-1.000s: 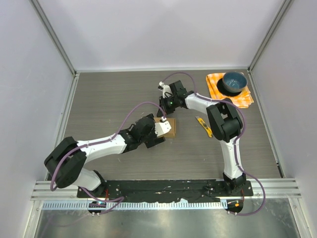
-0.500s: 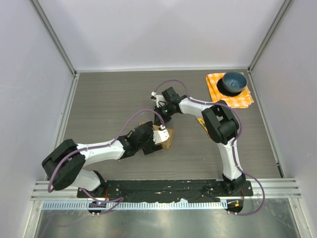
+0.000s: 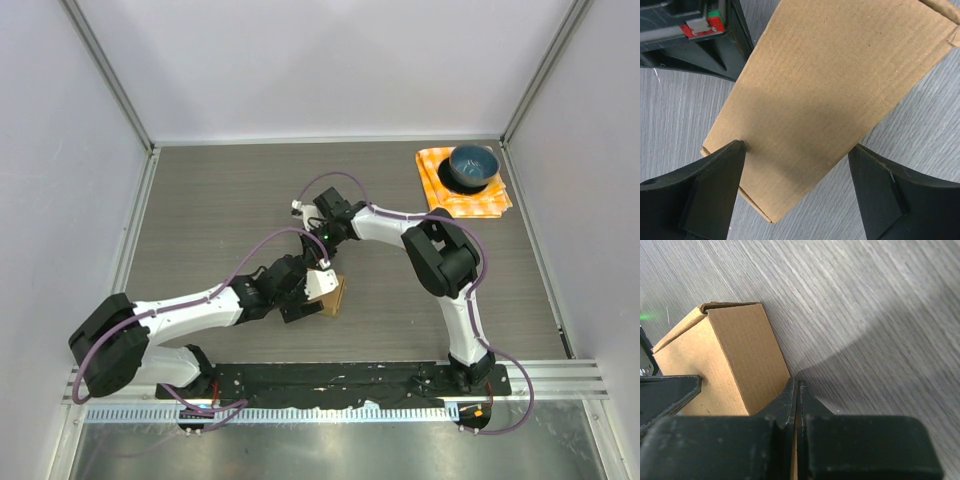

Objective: Unpack the express box
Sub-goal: Adjust the express box at the center of the board.

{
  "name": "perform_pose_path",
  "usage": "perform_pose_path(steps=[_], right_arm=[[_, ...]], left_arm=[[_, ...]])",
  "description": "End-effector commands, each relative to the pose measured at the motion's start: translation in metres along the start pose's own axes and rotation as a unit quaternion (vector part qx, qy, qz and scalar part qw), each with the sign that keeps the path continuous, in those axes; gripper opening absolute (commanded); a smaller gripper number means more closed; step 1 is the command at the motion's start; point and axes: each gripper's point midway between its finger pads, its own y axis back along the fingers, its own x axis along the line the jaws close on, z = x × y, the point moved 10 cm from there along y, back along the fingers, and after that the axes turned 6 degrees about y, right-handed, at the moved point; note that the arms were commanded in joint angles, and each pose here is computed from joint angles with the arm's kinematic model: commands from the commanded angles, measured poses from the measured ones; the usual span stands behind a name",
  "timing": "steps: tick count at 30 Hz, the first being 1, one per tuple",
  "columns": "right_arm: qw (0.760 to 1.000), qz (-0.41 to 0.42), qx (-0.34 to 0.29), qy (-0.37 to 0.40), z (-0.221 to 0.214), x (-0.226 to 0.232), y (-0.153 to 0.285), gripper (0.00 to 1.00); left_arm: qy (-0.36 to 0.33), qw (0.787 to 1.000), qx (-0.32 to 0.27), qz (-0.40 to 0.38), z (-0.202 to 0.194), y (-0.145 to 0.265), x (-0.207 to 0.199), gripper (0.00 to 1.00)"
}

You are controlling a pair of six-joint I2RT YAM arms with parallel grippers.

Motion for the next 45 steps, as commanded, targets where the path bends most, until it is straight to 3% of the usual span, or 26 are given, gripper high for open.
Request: perform_pose_path(steps=[1, 9, 24, 35, 43, 44, 45], right_arm=[[0.999, 0.028, 0.031, 0.003, -0.012, 0.027, 0.002, 0.01], [0.998, 0.038, 0.04, 0.004, -0.019, 0.038, -0.004, 0.01], [0.997, 0.063, 0.042, -0.009, -0.028, 0.046, -0.007, 0.01], [0.996, 0.073, 0.043, -0.013, -0.029, 0.047, -0.009, 0.01], [0.998, 0.05, 0.039, -0.011, -0.026, 0.04, -0.007, 0.01], [0.998, 0.043, 0.036, -0.014, -0.025, 0.037, -0.004, 0.02], [0.999, 0.028, 0.033, -0.013, -0.024, 0.033, -0.002, 0.1]], left_arm=[[0.027, 0.998, -0.03, 0.052, 0.028, 0.016, 0.017, 0.86], [0.049, 0.992, -0.064, 0.096, 0.064, 0.032, 0.036, 0.83], [0.085, 0.977, -0.105, 0.162, 0.09, 0.046, 0.064, 0.79], [0.098, 0.976, -0.131, 0.141, 0.113, 0.041, 0.067, 0.78], [0.102, 0.981, -0.114, 0.12, 0.103, 0.036, 0.06, 0.78], [0.101, 0.981, -0.112, 0.119, 0.102, 0.038, 0.06, 0.78], [0.102, 0.981, -0.113, 0.12, 0.102, 0.04, 0.06, 0.78]])
